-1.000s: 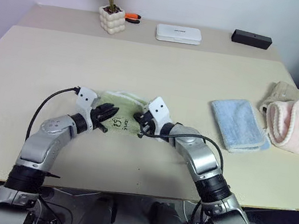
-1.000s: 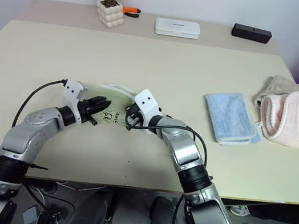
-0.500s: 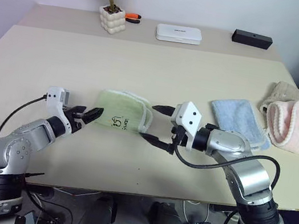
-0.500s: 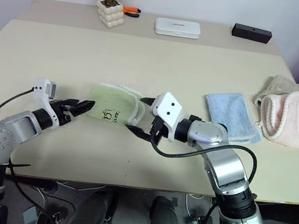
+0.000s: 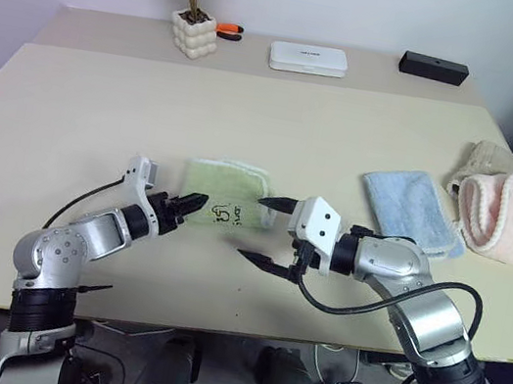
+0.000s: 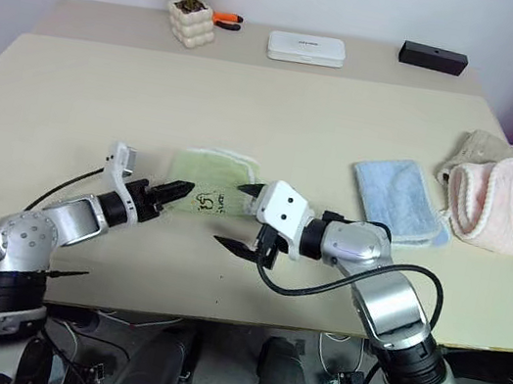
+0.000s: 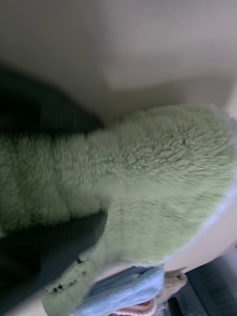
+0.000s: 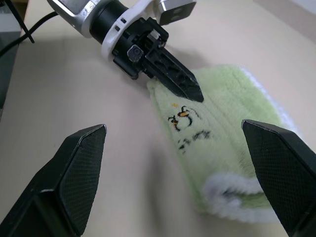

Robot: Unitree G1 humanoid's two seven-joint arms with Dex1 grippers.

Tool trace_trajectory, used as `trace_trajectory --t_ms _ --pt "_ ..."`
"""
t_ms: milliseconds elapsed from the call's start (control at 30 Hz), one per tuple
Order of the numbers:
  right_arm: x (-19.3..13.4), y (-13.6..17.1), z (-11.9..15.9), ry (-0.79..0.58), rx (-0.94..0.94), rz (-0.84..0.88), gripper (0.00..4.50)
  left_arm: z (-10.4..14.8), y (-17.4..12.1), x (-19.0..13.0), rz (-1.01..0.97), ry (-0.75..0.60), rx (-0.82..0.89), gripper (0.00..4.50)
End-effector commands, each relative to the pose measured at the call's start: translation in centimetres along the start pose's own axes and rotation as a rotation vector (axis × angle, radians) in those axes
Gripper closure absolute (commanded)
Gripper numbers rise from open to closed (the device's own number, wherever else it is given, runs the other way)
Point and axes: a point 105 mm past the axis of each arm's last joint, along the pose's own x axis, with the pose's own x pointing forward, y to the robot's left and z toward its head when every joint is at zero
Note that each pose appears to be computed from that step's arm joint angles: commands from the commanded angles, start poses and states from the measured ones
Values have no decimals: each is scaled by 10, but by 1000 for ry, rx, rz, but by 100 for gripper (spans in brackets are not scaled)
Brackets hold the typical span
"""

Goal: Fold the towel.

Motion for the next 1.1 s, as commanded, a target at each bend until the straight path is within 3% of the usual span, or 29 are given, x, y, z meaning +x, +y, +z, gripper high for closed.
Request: trace_trajectory --t_ms 33,133,233,300,367,433,567,633,733,800,933,1067,1100 --pt "-1 2 14 -42 -48 -6 0 22 -8 -2 -32 -98 10 442" --pt "-1 1 14 -41 -47 -10 0 72 3 -17 22 -352 -5 442" --pt "-2 1 14 -37 -50 -12 0 131 41 -56 229 -667 -52 442" --pt "-2 0 14 -36 -50 -11 0 148 56 -75 310 -782 -90 442" --pt "-2 0 14 -36 -52 -7 0 164 94 -122 512 -992 -193 442" --pt "-2 0 14 -36 -53 -5 0 163 119 -154 670 -1101 -246 442" --pt "-2 -1 13 -33 -57 -2 0 121 156 -173 879 -1090 -391 442" --pt "-3 -2 11 -27 -60 -2 0 107 161 -174 911 -1070 -428 442" --pt "-3 -3 9 -20 -63 2 0 104 154 -176 871 -1095 -426 346" --pt "-4 -3 8 -18 -64 5 0 105 151 -178 858 -1110 -429 248" --pt "-6 -3 6 -9 -64 9 0 111 141 -214 873 -1221 -421 61" --pt "-12 -8 3 3 -56 -5 0 124 122 -245 902 -1288 -274 61" --pt "-15 -12 1 3 -42 -25 0 135 110 -246 900 -1262 -150 61"
